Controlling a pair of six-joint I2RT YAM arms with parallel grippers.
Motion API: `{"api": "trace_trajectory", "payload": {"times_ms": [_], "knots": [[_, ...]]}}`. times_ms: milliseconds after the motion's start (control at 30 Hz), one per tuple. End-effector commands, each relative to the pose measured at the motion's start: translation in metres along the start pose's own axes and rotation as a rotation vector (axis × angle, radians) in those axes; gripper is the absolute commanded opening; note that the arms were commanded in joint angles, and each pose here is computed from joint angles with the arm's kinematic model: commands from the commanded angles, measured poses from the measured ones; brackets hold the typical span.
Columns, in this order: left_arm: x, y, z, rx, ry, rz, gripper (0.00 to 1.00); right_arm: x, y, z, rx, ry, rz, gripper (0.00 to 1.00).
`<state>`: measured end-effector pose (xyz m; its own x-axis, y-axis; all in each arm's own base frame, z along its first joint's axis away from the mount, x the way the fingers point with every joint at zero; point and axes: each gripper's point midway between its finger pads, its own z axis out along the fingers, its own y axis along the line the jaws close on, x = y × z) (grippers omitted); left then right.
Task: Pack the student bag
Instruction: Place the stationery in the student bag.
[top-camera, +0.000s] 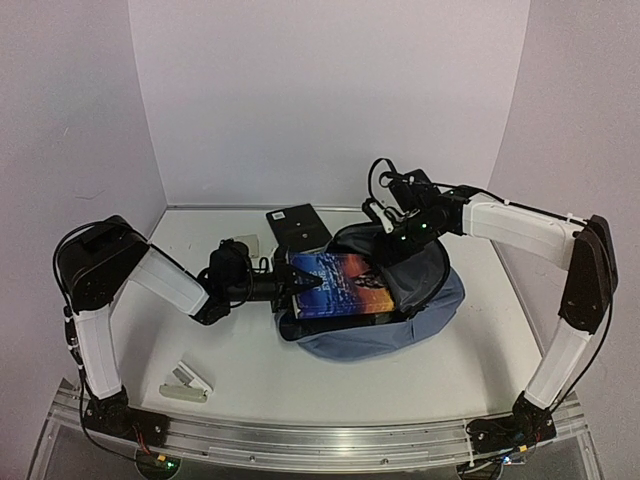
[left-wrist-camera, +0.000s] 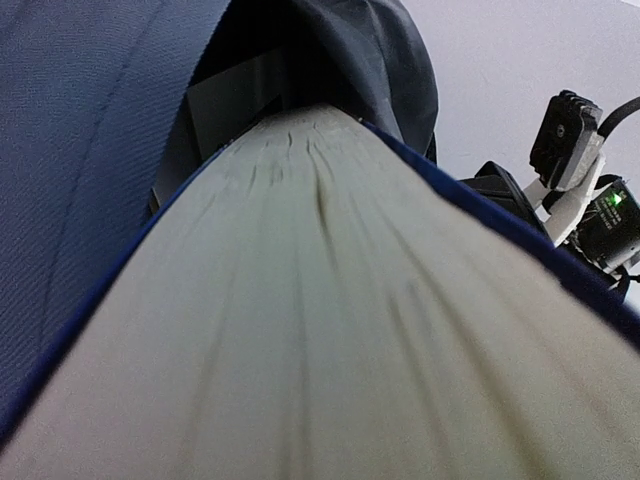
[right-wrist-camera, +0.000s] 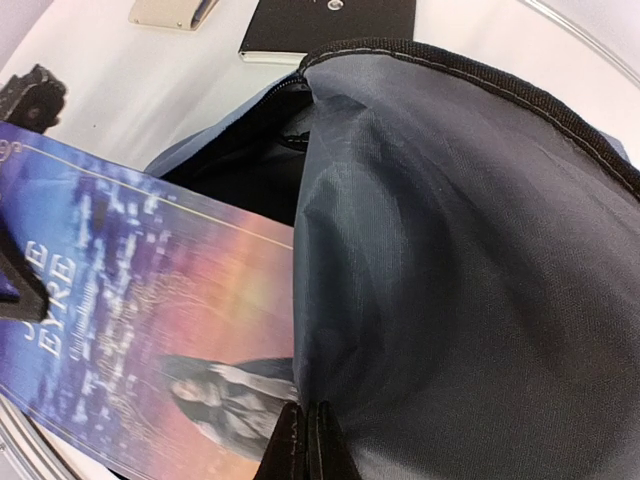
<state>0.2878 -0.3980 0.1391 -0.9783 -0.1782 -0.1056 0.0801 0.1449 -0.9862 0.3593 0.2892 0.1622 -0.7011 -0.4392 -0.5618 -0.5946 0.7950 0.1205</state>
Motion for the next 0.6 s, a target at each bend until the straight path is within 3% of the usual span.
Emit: {"api": "trace_trajectory", "payload": {"times_ms": [0, 167, 367, 400, 567], "knots": [[-0.014, -0.095, 0.008, 0.294, -0.042, 0.176, 0.00, -0.032, 0.016, -0.021, -0.065, -0.105, 0.002, 0.00], [-0.032, -0.078, 0.029, 0.241, -0.114, 0.116, 0.00, -0.034, 0.020, -0.025, -0.086, -0.113, 0.010, 0.00], [-0.038, -0.048, 0.083, 0.128, -0.150, 0.039, 0.01, -0.037, 0.020, -0.025, -0.086, -0.117, 0.023, 0.00], [-0.038, -0.045, 0.090, 0.121, -0.155, 0.026, 0.03, -0.037, 0.020, -0.024, -0.085, -0.116, 0.025, 0.00], [-0.034, -0.016, 0.090, 0.014, -0.198, -0.054, 0.35, -0.037, 0.018, -0.024, -0.076, -0.116, 0.033, 0.00]]}}
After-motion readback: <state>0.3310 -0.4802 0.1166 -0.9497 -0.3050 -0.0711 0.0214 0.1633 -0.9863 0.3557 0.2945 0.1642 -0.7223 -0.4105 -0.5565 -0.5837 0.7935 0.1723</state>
